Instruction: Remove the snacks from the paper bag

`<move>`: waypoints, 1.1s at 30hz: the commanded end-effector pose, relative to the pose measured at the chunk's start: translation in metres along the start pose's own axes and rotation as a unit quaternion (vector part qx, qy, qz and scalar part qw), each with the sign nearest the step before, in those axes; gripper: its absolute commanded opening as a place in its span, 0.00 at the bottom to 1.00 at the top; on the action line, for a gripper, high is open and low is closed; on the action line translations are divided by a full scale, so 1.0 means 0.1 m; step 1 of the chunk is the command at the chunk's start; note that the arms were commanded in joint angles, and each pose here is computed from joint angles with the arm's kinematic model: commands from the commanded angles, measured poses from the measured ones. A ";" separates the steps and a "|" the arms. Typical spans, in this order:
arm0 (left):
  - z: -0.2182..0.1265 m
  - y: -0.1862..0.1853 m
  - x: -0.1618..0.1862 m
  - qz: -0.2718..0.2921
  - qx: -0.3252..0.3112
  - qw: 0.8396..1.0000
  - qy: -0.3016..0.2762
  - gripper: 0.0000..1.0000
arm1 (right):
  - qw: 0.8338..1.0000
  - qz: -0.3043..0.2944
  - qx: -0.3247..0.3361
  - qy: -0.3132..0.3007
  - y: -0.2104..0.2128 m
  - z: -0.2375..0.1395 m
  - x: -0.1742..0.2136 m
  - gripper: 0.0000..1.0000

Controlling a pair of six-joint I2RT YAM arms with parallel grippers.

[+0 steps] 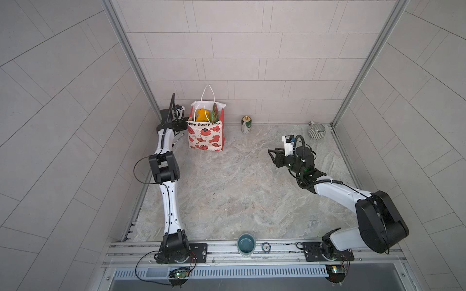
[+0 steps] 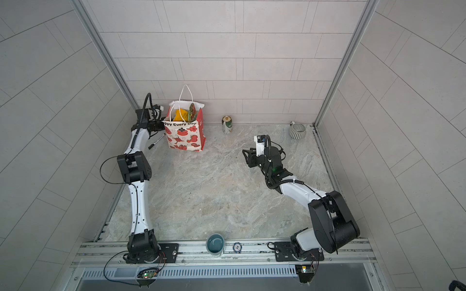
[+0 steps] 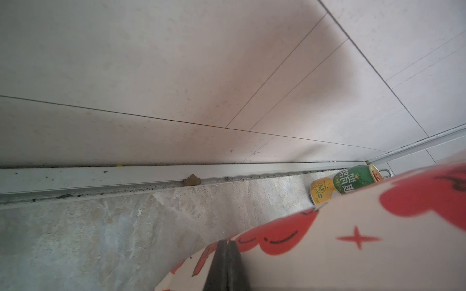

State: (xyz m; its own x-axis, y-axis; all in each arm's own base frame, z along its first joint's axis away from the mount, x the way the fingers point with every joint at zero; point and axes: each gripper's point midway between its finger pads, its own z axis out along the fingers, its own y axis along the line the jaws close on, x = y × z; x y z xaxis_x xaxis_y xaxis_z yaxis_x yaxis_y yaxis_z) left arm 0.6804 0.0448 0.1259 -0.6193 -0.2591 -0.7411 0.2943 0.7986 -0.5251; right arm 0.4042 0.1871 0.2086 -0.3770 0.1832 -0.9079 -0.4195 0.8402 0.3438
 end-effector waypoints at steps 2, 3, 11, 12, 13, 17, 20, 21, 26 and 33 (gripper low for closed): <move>0.10 -0.50 0.22 0.038 0.059 0.996 0.046 0.00 | 1.000 -0.004 -0.016 -0.019 0.09 0.03 -0.14 0.47; 0.09 -0.55 0.25 0.047 0.059 0.996 0.053 0.00 | 1.000 -0.006 -0.017 -0.022 0.10 0.03 -0.17 0.48; -0.04 -0.82 0.46 0.101 0.093 0.986 0.094 0.00 | 0.999 -0.017 -0.021 -0.034 0.13 0.04 -0.25 0.49; -0.06 -0.85 0.48 0.107 0.096 0.985 0.097 0.00 | 0.999 -0.017 -0.021 -0.035 0.13 0.04 -0.25 0.49; -0.07 -0.89 0.49 0.110 0.098 0.984 0.099 0.00 | 0.999 -0.018 -0.020 -0.038 0.13 0.04 -0.26 0.49; -0.09 -1.13 0.56 0.127 0.116 0.979 0.108 0.00 | 0.999 -0.018 -0.022 -0.044 0.14 0.06 -0.32 0.49; -0.12 -1.28 0.64 0.138 0.118 0.977 0.113 0.00 | 0.998 -0.016 -0.021 -0.052 0.15 0.07 -0.38 0.49; -0.13 -1.33 0.67 0.138 0.118 0.977 0.114 0.00 | 0.998 -0.017 -0.022 -0.054 0.16 0.07 -0.41 0.49; -0.21 -1.50 0.76 0.141 0.103 0.981 0.088 0.00 | 0.997 -0.009 -0.031 -0.067 0.20 0.07 -0.50 0.49; -0.42 -1.62 0.80 0.059 0.078 0.995 -0.019 0.00 | 0.998 0.005 -0.011 -0.060 0.15 0.06 -0.50 0.49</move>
State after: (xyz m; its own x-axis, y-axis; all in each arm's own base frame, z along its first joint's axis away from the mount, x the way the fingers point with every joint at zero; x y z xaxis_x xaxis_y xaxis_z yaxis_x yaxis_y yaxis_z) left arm 0.5454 -0.0796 0.1335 -0.6528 -0.0598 -0.7552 0.4813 0.7371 -0.4744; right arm 0.4198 0.1947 0.2468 -0.2907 0.2267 -0.9296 -0.4522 0.8236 0.3422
